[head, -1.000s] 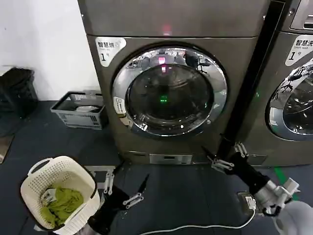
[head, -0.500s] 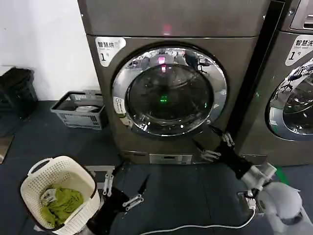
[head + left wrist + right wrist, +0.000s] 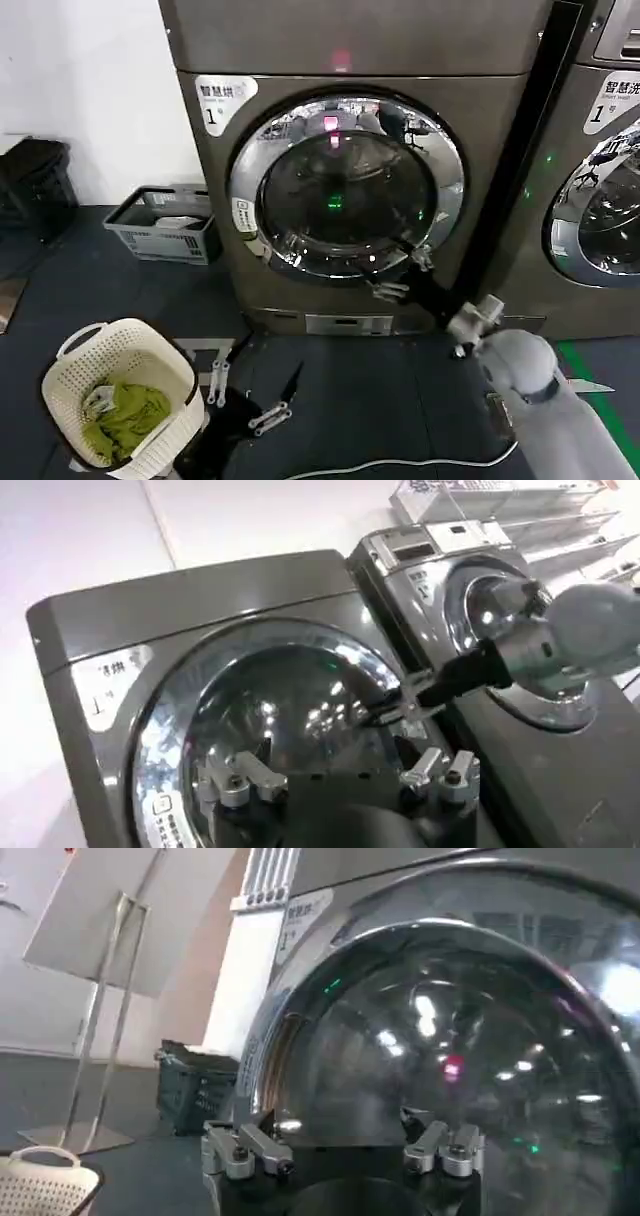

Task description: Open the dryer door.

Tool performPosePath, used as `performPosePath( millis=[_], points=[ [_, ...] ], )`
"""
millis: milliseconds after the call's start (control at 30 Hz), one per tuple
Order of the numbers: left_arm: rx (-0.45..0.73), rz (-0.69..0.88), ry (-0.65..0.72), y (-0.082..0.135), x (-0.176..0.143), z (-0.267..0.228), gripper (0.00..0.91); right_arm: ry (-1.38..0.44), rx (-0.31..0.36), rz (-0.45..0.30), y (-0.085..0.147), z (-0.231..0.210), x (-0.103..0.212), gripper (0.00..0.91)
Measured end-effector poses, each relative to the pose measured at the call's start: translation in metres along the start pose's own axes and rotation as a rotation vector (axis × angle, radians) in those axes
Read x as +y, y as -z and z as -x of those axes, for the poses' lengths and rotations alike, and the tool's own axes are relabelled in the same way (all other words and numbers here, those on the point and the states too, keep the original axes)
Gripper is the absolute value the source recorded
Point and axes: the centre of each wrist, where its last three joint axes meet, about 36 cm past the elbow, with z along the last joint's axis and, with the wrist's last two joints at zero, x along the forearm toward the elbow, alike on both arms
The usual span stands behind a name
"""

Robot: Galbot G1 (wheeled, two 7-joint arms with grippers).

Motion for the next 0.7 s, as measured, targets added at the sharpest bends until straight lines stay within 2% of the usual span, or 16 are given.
performPosePath(
  millis=[700],
  points=[
    [-0.008, 0.003, 0.001, 0.006, 0.001, -0.001, 0.907, 0.045, 0.002, -0.008, -0.01, 0.076, 0.003, 0.907]
  ],
)
